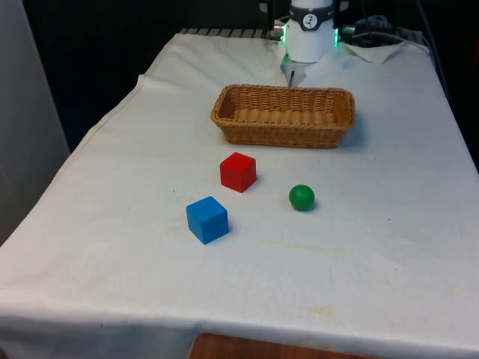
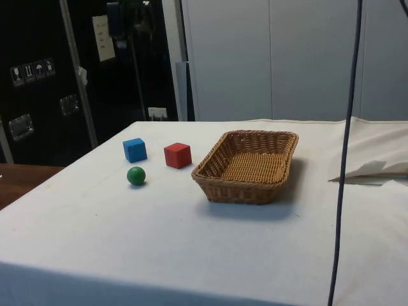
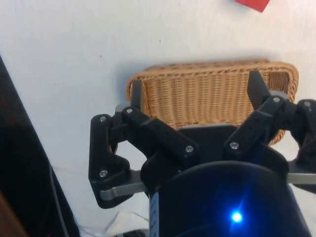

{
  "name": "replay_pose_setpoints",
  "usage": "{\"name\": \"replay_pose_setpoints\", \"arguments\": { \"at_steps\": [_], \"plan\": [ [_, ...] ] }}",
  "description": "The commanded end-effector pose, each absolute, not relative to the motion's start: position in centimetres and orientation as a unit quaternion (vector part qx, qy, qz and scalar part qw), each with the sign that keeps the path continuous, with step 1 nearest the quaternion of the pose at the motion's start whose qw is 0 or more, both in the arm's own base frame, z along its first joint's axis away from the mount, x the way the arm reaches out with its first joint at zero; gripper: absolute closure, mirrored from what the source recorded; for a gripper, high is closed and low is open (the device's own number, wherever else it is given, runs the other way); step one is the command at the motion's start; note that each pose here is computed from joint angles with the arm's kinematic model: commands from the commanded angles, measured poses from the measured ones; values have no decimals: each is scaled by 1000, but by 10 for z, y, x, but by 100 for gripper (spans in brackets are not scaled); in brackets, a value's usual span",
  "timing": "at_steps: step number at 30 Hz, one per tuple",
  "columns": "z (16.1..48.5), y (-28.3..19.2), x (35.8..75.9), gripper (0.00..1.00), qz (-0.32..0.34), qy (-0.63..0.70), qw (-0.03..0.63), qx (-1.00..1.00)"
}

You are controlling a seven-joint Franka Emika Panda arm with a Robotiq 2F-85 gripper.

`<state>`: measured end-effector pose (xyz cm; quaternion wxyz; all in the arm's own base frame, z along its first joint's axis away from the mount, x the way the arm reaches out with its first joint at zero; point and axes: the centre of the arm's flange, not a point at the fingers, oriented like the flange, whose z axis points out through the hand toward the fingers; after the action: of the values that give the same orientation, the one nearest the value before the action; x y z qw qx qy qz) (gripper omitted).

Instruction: Place all non-red objects into the basket.

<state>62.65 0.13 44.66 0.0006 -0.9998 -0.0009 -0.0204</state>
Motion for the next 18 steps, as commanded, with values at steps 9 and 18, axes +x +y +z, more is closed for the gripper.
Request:
{"name": "replay_pose_setpoints", "arguments": {
  "at_steps": [9, 18],
  "plan": [
    [430, -5, 637, 0, -29, 19, -1, -999],
    [416, -9, 648, 0, -32, 34, -5, -999]
  ]
}}
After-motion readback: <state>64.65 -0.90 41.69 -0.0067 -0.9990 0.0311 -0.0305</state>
